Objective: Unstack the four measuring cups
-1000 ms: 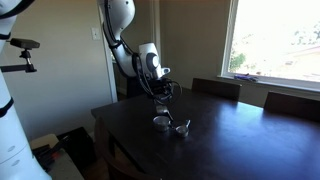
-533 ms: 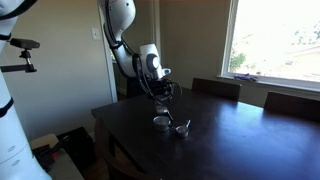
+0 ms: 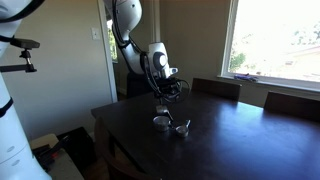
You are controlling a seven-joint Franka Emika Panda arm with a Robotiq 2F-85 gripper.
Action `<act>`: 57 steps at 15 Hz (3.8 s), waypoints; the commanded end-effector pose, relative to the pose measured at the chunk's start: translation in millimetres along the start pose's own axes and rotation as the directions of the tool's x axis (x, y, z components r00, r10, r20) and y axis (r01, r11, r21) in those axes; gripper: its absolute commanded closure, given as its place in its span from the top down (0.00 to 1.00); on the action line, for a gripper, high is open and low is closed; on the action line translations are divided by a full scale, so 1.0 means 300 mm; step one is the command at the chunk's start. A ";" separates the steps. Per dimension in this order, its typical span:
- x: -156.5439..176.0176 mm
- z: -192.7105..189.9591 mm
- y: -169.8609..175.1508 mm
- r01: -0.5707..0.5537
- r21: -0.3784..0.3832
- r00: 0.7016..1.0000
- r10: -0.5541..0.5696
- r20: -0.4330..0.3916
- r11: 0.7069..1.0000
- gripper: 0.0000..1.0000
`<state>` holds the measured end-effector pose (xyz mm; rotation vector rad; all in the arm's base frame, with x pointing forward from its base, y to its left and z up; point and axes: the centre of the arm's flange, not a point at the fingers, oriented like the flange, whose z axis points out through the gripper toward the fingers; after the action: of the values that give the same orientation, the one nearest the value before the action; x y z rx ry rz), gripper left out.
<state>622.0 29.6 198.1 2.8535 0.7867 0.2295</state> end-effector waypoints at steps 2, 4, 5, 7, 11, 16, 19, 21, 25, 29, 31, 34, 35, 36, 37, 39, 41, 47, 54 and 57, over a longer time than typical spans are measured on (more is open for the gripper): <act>0.045 0.056 0.040 0.079 0.005 0.997 -0.079 0.019 0.997 1.00; 0.059 0.097 0.046 0.099 0.000 0.995 -0.099 0.031 0.995 1.00; 0.062 0.112 0.050 0.109 0.001 0.993 -0.109 0.038 0.994 1.00; 0.064 0.147 0.057 0.119 0.007 0.991 -0.119 0.062 0.993 1.00; 0.053 0.177 0.061 0.145 0.024 0.983 -0.147 0.113 0.989 1.00; 0.041 0.171 0.060 0.171 0.010 0.979 -0.171 0.106 0.985 1.00; 0.047 0.160 0.095 0.165 -0.031 0.982 -0.161 0.099 0.986 1.00; 0.045 0.156 0.142 0.159 -0.068 0.983 -0.152 0.099 0.985 1.00; 0.026 0.132 0.196 0.151 -0.096 0.986 -0.143 0.089 0.984 1.00; 0.022 0.100 0.162 0.168 -0.076 0.985 -0.165 0.052 0.983 1.00; 0.029 0.078 0.129 0.181 -0.068 0.983 -0.180 0.021 0.981 1.00; 0.045 0.045 0.081 0.196 -0.064 0.980 -0.198 -0.022 0.979 1.00; 0.049 0.038 0.066 0.200 -0.060 0.979 -0.202 -0.029 0.978 1.00; 0.049 0.025 0.045 0.209 -0.050 0.977 -0.211 -0.031 0.977 0.97; 0.047 0.011 0.025 0.217 -0.043 0.975 -0.219 -0.032 0.975 0.96; 0.036 -0.020 -0.026 0.234 -0.028 0.972 -0.235 -0.026 0.972 1.00; 0.024 -0.049 -0.068 0.238 -0.013 0.971 -0.238 -0.021 0.971 1.00; -0.025 -0.101 -0.162 0.260 0.034 0.966 -0.260 -0.005 0.965 1.00; -0.003 -0.020 -0.217 0.271 0.136 0.958 -0.281 0.062 0.953 1.00; 0.005 0.001 -0.233 0.277 0.162 0.956 -0.288 0.052 0.947 1.00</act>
<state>587.3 91.1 184.1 2.7988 1.2035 0.0444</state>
